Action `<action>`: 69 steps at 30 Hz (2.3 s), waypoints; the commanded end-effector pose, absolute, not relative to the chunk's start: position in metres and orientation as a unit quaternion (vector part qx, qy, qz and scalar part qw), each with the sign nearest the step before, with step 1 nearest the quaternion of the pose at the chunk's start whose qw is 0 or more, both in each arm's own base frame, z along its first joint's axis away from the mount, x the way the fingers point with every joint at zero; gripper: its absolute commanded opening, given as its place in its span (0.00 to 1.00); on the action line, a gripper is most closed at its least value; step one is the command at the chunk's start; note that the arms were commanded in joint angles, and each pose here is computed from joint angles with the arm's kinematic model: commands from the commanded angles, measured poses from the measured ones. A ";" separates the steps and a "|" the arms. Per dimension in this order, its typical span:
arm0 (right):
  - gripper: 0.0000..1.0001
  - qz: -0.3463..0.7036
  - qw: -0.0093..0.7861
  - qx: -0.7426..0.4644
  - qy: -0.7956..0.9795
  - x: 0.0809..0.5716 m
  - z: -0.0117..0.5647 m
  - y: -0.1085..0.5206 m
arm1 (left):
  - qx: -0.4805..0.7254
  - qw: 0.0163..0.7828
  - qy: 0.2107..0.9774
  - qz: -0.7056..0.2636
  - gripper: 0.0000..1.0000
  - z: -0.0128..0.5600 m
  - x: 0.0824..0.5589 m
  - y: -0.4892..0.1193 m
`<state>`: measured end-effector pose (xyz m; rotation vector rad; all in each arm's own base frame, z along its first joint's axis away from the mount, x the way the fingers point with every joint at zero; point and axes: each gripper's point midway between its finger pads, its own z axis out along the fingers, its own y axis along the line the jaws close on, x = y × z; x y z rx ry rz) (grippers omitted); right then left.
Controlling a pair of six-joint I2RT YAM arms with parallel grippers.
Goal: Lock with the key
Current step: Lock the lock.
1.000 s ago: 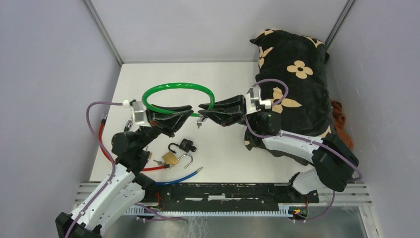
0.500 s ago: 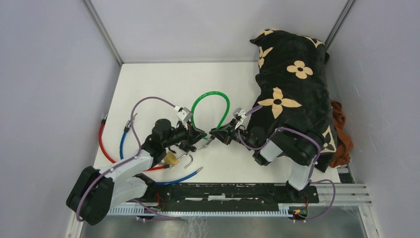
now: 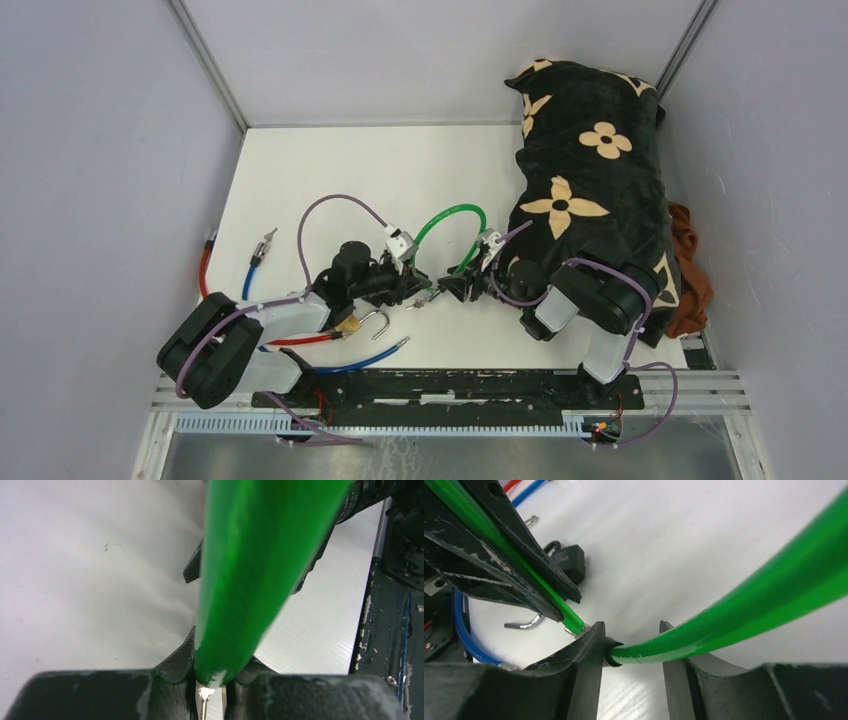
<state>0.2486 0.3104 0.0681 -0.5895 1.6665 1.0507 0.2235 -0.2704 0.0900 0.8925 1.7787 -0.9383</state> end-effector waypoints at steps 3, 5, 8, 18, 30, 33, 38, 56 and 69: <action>0.57 0.435 0.525 -0.264 0.682 0.230 0.081 0.301 | 0.450 0.463 0.682 -0.343 0.02 0.075 0.223 -0.281; 0.69 0.421 0.502 -0.263 0.708 0.222 0.069 0.292 | 0.464 0.458 0.685 -0.325 0.02 0.066 0.224 -0.277; 0.78 0.404 0.469 -0.273 0.736 0.208 0.052 0.280 | 0.476 0.439 0.697 -0.310 0.02 0.052 0.223 -0.272; 0.75 0.428 0.350 -0.488 0.675 0.141 0.086 0.277 | 0.479 0.408 0.709 -0.316 0.02 0.036 0.218 -0.272; 0.83 0.321 0.470 -0.645 0.510 0.183 0.276 0.295 | 0.510 0.398 0.689 -0.328 0.02 0.035 0.211 -0.276; 0.88 0.231 0.464 -0.659 0.544 0.222 0.278 0.287 | 0.517 0.395 0.683 -0.332 0.02 0.035 0.208 -0.276; 0.83 0.197 0.374 -0.690 0.588 0.245 0.234 0.276 | 0.522 0.389 0.679 -0.340 0.02 0.035 0.203 -0.277; 0.03 0.245 0.321 -0.655 0.639 0.233 0.160 0.265 | 0.532 0.400 0.667 -0.333 0.10 0.041 0.207 -0.278; 0.00 0.233 0.302 -0.636 0.670 0.220 0.138 0.245 | 0.576 0.418 0.624 -0.322 0.60 0.082 0.217 -0.286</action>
